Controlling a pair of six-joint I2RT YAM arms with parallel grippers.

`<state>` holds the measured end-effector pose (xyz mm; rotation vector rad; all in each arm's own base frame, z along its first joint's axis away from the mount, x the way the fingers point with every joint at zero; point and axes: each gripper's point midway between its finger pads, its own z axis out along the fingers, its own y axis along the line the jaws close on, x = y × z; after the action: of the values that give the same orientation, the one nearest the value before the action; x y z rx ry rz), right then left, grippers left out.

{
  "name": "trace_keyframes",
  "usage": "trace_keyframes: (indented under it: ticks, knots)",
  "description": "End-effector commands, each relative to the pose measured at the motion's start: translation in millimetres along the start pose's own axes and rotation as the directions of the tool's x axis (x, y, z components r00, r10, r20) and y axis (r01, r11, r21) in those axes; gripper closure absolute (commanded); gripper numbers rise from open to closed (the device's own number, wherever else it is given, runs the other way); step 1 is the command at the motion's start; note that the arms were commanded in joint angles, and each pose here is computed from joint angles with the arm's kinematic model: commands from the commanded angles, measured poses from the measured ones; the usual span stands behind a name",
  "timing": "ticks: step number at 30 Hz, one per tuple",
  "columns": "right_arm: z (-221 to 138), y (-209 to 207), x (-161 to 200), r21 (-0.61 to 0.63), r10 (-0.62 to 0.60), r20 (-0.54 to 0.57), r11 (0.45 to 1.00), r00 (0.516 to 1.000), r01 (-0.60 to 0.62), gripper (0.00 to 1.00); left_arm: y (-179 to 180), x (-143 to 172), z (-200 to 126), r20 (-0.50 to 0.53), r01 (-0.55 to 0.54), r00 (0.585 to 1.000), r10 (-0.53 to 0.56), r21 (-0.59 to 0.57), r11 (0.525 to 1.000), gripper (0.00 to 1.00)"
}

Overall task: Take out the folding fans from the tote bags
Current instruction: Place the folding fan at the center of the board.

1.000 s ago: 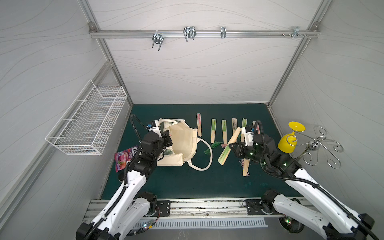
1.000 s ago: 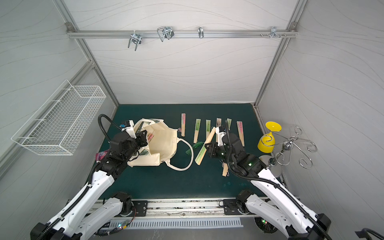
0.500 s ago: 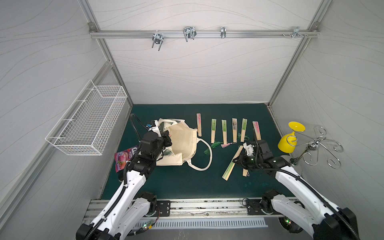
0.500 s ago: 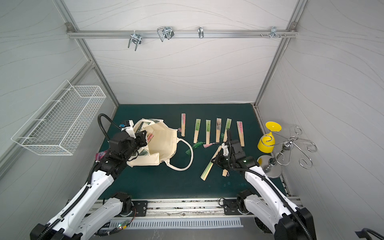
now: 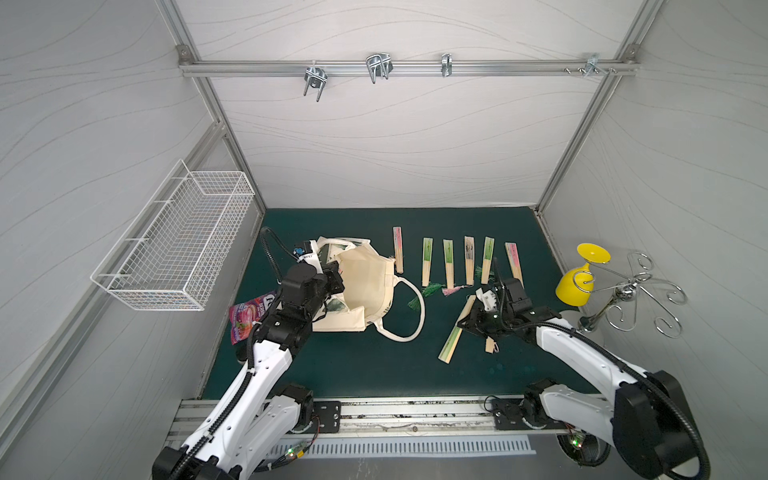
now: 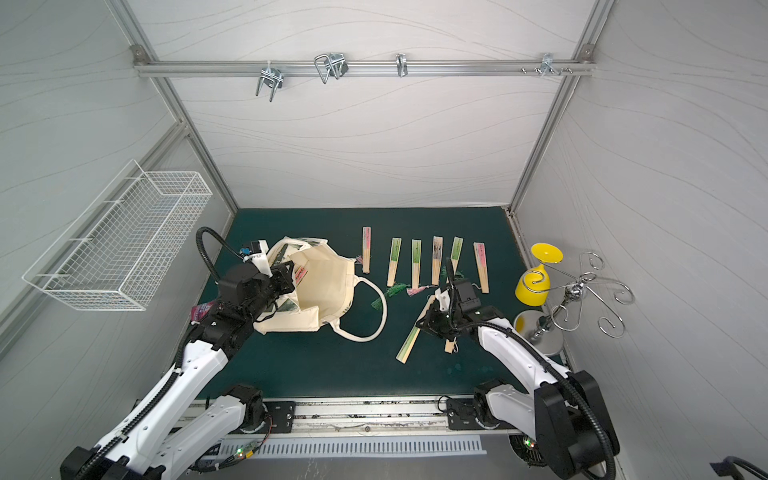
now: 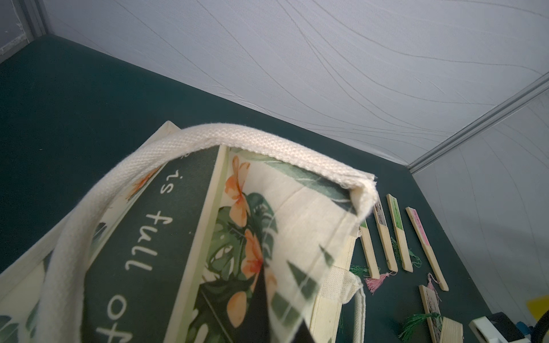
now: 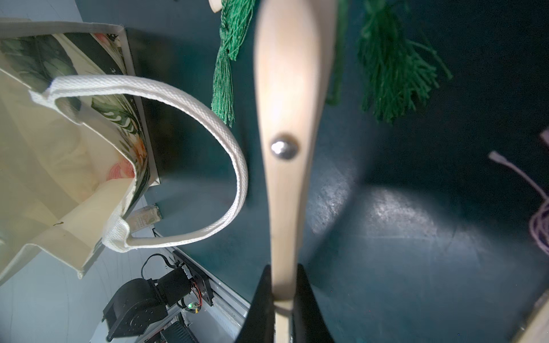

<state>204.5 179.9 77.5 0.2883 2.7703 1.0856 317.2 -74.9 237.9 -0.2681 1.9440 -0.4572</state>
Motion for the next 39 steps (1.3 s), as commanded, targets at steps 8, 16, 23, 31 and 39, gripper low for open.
trace_keyframes:
  ticks: [8, 16, 23, 31, 39]
  knots:
    - [13, -16, -2, 0.031, -0.006, -0.025, 0.999, 1.000, 0.007, 1.00, -10, -21, -2, 0.050, 0.011, 0.999, -0.012, 0.028, 1.000, 1.00]
    - [21, -30, -13, 0.032, 0.013, -0.038, 0.999, 0.999, -0.012, 1.00, -11, -21, -1, 0.046, 0.016, 0.999, -0.018, 0.038, 0.999, 1.00]
    - [23, -45, -12, 0.089, 0.031, -0.051, 0.996, 0.998, -0.026, 0.92, -11, -21, -2, 0.046, 0.019, 0.999, -0.021, 0.038, 0.999, 1.00]
    - [13, -61, -13, 0.194, 0.046, -0.030, 0.980, 0.999, -0.039, 0.82, -13, -22, -1, 0.045, 0.022, 0.999, -0.024, 0.045, 0.999, 1.00]
    - [0, -68, -15, 0.272, 0.043, -0.002, 0.962, 0.999, -0.041, 0.69, -13, -24, -2, 0.049, 0.021, 0.999, -0.023, 0.045, 0.999, 1.00]
